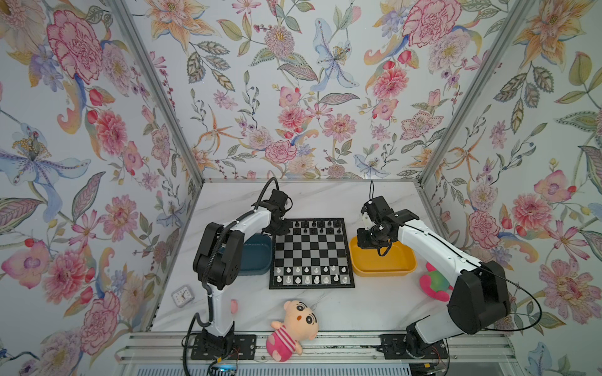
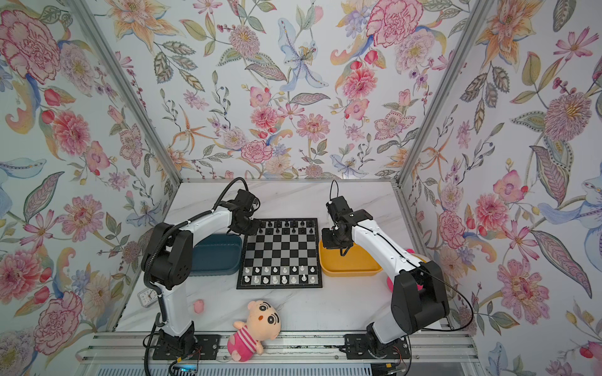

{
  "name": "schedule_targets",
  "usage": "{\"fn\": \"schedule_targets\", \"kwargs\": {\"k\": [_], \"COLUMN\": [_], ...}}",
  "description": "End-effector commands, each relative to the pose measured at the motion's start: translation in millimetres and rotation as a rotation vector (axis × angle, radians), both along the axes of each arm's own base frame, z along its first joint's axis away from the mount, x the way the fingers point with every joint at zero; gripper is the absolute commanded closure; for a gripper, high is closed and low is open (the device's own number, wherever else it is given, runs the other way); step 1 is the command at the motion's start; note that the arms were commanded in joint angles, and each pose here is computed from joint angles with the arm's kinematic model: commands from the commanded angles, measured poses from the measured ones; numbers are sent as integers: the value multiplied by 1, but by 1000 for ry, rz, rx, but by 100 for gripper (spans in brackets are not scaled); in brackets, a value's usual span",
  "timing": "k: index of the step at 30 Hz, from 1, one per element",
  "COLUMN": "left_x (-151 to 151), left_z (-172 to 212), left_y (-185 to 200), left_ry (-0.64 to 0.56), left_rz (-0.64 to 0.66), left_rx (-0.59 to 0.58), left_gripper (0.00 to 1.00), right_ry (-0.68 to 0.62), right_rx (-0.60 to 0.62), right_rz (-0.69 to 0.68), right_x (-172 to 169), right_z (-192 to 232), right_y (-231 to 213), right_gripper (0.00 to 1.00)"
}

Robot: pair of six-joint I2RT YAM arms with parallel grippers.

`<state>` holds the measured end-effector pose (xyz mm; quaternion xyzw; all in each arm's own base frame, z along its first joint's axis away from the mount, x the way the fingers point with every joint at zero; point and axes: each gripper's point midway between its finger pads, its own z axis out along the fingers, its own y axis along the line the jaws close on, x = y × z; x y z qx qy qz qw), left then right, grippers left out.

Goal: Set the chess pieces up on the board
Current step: 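Lower the black pawn onto the empty seventh-rank square with the left gripper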

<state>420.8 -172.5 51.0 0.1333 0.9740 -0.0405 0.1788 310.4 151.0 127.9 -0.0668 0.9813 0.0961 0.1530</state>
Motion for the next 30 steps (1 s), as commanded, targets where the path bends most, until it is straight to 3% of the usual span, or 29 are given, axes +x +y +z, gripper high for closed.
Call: {"fn": "schedule_targets", "kwargs": {"k": [1,22,30], "left_x": [7,7,4], "left_z": [-5,-15,-12], "left_y": [-1,-1,0], "left_ry": [-14,5,10], "left_rz": [-14,-11,-18], "left_rx": [32,35,43], "left_gripper": [100,100,87], "right_ry": [-7,-7,-10], "right_rx": [14,20,20], "right_rz": [-19,-23,-23], "right_x": [-3,-3,-3], "right_z": [3,4,5], "right_y": [-3,-2,-2], "right_gripper": [72,72,72]}}
